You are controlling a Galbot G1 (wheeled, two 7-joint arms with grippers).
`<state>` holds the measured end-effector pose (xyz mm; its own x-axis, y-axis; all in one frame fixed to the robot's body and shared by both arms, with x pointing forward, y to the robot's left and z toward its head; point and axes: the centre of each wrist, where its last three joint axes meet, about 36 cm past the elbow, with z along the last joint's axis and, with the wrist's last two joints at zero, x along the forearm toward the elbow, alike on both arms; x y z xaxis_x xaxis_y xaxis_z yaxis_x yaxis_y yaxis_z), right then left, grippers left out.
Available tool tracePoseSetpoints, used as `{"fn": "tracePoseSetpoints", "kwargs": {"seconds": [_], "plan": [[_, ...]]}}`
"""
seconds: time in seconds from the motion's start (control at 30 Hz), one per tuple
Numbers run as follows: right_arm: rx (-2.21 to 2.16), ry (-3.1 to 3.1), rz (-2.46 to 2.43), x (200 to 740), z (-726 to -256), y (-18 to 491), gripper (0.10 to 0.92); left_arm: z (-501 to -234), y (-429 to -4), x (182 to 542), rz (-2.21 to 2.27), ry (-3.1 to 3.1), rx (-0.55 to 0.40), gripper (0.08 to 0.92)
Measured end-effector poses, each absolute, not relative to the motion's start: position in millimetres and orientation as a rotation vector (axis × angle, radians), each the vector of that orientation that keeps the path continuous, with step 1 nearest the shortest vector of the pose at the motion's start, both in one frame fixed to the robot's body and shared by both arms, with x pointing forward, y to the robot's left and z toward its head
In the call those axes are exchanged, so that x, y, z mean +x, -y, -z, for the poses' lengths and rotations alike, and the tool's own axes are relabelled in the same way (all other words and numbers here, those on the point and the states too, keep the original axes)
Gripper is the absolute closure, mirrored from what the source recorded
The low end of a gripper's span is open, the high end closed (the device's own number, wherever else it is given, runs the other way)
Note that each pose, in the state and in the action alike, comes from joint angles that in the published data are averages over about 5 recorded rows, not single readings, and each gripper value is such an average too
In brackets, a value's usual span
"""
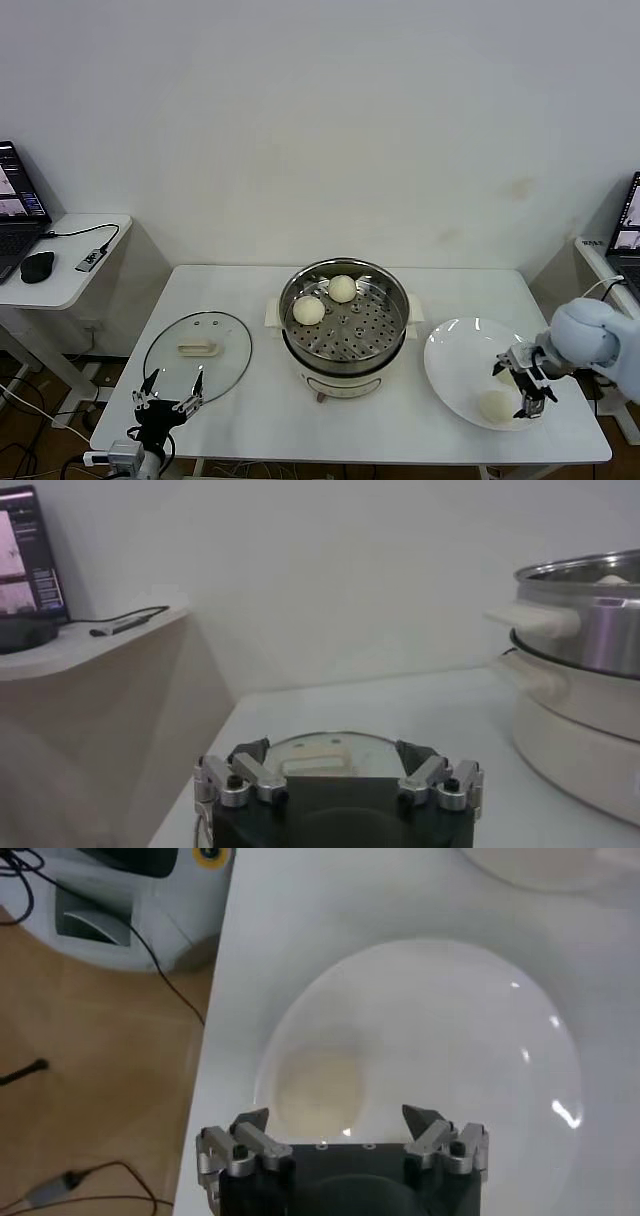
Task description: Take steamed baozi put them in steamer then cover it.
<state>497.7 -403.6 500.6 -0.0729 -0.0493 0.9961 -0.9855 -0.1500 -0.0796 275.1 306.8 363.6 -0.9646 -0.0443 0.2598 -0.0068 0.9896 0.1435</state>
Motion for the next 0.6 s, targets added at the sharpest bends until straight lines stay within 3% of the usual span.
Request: {"fn": "tracePoseSetpoints", "kwargs": {"seconds": [0.33,0.6], "plan": [[1.308,1.224,-1.33,500.0,-476.5,402.8,0.229,-363.0,-308.0,274.5,0.208,2.867,0.044,0.177],[1.297,1.229,-1.312,502.1,-467.5,402.3,0.303,-362.1,-307.8,276.2,0.206,2.868,0.046,0.177]]}}
